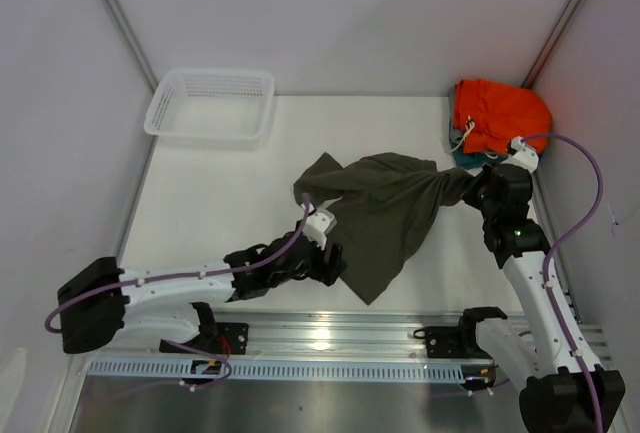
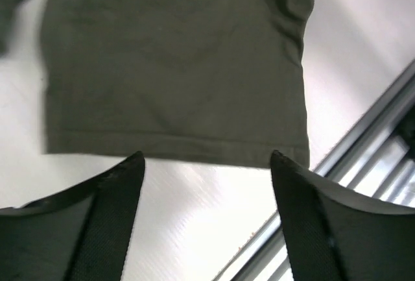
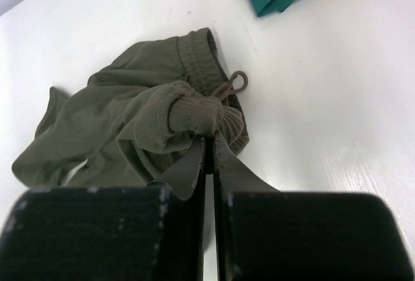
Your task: Fold and stack the shorts
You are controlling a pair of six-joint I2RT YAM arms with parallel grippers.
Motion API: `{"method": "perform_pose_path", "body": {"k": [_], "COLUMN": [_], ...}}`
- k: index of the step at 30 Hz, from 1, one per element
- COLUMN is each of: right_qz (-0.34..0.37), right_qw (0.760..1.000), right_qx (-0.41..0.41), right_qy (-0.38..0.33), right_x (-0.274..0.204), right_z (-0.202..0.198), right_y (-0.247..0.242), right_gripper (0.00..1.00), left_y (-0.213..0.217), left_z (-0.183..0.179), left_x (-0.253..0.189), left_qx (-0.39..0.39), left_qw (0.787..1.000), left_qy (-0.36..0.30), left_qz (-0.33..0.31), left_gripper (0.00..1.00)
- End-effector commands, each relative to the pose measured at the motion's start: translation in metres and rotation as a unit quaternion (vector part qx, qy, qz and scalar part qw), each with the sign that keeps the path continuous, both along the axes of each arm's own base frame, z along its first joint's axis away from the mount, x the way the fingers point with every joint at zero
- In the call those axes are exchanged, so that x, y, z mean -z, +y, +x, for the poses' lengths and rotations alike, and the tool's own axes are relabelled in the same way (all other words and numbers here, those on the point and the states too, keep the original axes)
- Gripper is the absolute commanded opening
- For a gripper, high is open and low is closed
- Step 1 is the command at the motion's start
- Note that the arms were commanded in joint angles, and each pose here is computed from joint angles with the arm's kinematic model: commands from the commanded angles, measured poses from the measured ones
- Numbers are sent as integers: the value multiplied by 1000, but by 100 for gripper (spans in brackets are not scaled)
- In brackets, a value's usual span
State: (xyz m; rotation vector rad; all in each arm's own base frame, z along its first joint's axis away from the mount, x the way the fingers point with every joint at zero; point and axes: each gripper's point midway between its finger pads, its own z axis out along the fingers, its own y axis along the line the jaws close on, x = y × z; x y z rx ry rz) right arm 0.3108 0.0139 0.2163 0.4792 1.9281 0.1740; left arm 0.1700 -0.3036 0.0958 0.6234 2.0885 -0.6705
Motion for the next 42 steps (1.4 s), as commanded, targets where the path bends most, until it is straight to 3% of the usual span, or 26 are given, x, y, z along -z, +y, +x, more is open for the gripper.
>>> {"method": "perform_pose_path", "body": {"k": [1, 6, 11, 16, 30, 42], "right_qz": [-6, 0, 4, 6, 13, 20], "right_qw": [998, 999, 999, 999, 999, 1000], "right_qx": [39, 35, 29, 27, 16, -2], "right_qy": [-45, -38, -37, -31, -29, -8], "right_x": [-16, -8, -6, -3, -4, 6], "right_z": [7, 8, 10, 11, 14, 18], "right_y": [-19, -18, -16, -14, -11, -5], "right_gripper": [0, 0, 0, 0, 0, 0], "left_y": [14, 21, -7, -39, -100, -109], "left_z": [4, 3, -10, -29, -92, -81], "left_x": [-32, -43, -50, -37, -7, 29], "left_qx": [-10, -1, 55, 96, 223, 205], "left_qw": [998, 998, 996, 994, 973, 970], "left_qy": [-40, -52, -48, -56, -38, -31], "left_qz": [-39, -36, -55, 7, 39, 129], "left_gripper": [82, 86, 86, 88, 83, 81]}}
